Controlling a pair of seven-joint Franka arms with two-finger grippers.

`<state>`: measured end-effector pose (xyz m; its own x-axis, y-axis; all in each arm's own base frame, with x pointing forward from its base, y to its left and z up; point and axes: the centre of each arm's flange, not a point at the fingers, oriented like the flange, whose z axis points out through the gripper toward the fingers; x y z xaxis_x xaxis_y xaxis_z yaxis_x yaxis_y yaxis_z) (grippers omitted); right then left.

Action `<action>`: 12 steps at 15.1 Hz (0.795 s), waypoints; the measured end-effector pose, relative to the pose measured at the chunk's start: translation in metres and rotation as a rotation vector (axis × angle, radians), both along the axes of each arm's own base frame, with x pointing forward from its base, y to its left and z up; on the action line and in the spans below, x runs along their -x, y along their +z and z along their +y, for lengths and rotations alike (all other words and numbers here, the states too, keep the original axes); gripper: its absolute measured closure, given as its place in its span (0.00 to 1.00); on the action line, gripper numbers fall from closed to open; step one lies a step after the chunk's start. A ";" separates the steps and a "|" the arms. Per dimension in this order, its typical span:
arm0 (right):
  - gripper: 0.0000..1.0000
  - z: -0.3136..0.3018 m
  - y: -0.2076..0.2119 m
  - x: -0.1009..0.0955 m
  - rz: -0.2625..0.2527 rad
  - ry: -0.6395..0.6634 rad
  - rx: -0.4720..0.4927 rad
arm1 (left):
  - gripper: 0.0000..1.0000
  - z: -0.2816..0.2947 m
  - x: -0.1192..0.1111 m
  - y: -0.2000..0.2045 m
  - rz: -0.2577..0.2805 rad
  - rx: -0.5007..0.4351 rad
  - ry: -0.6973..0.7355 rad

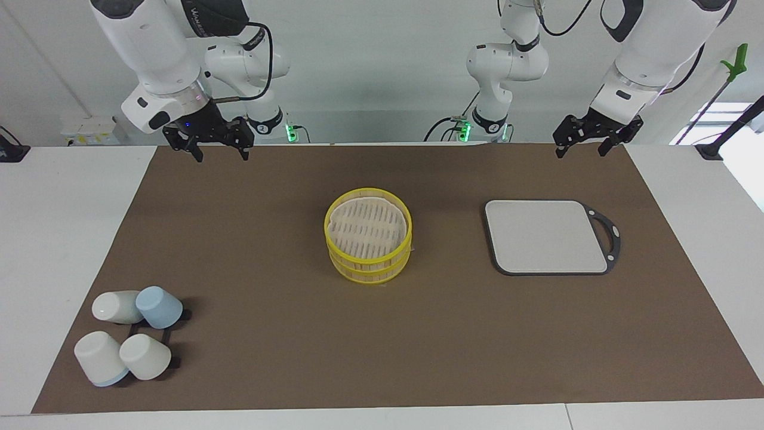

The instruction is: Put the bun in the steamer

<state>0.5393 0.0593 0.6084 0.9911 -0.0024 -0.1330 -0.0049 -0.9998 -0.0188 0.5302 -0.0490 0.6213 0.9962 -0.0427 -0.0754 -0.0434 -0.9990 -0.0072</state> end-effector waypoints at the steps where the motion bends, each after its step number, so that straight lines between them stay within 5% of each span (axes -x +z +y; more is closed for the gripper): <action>1: 0.00 -0.002 0.000 0.000 0.001 -0.003 0.000 | 0.00 0.000 0.000 0.000 0.000 0.000 0.000; 12: 0.00 -0.046 0.003 -0.009 -0.047 -0.008 0.003 | 0.00 -0.001 0.000 0.000 0.000 0.018 0.001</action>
